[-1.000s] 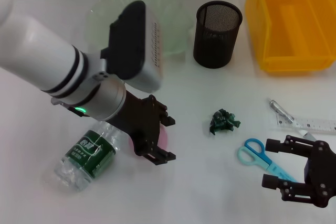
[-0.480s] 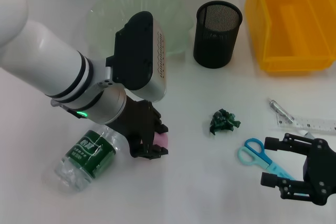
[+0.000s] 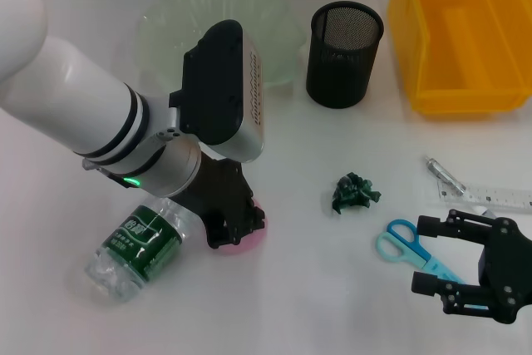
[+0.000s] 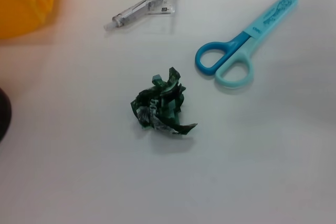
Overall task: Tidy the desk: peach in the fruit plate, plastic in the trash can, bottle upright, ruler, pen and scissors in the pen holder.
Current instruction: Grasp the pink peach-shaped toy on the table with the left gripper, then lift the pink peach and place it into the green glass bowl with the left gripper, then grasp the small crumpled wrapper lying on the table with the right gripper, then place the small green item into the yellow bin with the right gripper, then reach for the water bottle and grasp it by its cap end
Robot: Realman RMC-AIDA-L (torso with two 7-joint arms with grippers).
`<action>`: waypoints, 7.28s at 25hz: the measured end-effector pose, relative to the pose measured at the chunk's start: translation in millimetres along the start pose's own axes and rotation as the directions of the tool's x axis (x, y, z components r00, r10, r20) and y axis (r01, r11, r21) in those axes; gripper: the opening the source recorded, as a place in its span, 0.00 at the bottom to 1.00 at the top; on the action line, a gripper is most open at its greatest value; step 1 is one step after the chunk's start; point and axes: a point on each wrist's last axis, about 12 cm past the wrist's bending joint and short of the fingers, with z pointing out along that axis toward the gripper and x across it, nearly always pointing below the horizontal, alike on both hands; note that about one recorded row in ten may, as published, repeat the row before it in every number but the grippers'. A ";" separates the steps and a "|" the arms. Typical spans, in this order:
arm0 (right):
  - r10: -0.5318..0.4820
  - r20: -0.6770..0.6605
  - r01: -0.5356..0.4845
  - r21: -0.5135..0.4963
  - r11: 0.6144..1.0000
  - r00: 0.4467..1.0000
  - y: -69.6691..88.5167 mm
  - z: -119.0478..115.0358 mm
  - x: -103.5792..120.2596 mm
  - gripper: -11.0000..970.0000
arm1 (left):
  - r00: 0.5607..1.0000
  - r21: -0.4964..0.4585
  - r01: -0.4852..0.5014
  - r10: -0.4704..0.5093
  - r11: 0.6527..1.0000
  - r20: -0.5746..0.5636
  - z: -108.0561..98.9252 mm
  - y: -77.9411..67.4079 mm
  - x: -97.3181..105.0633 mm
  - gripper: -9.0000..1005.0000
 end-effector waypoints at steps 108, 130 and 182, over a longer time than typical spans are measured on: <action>-0.135 -0.834 0.273 0.019 0.962 0.535 -60.9 172.1 -121.5 0.75 | 0.523 0.330 0.358 -0.480 0.874 0.704 -3.7 -48.3 122.2 0.78; -0.078 -0.698 0.233 0.130 0.964 0.712 -70.7 134.3 -143.9 0.26 | 0.513 0.328 0.362 -0.480 0.873 0.711 -4.0 -48.7 122.4 0.78; 0.009 0.102 -0.035 0.258 0.966 0.995 -74.3 -17.2 -110.6 0.72 | 0.490 0.365 0.455 -0.570 0.812 0.660 -24.1 -28.3 119.8 0.78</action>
